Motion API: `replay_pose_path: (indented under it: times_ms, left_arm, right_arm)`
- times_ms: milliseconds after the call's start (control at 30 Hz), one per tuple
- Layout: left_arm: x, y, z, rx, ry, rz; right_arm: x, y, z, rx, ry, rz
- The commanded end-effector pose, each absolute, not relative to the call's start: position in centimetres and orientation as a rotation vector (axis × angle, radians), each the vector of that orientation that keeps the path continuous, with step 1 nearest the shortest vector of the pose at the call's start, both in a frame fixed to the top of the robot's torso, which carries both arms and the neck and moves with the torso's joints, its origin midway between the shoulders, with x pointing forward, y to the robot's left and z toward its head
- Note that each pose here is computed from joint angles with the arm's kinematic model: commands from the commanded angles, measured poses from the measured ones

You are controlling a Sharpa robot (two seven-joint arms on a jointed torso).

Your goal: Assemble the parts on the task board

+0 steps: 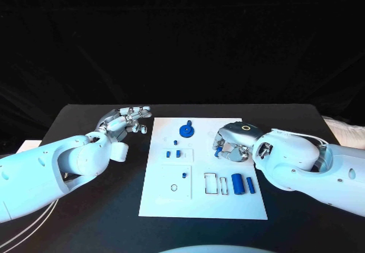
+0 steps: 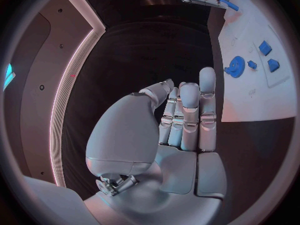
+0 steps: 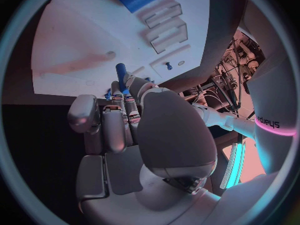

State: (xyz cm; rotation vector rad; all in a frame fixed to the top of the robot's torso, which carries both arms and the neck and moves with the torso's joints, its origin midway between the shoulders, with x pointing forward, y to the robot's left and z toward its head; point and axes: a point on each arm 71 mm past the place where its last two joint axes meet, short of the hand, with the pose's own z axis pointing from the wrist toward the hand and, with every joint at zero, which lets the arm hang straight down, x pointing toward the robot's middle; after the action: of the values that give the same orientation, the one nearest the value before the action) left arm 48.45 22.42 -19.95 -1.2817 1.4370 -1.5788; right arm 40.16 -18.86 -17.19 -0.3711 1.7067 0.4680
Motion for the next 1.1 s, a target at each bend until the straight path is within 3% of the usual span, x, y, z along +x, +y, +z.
replay_pose_path:
  times_ms: [33,300,667,1100]
  left_arm:
    - [48.4,22.1,-19.9,-1.266,1.445,-1.603]
    - [48.4,21.9,-19.9,-1.265,1.448,-1.609]
    - [48.4,21.6,-19.9,-1.263,1.453,-1.616]
    - [48.3,21.5,-19.9,-1.262,1.455,-1.620]
  right_arm:
    - [39.4,-17.5,-16.4,-0.324,1.699,0.562]
    - [37.9,-13.7,-16.2,-0.390,1.664,0.684]
    - [36.6,-8.8,-18.9,-0.484,1.680,0.813]
    - [36.3,-7.2,-21.6,-0.521,1.758,0.841]
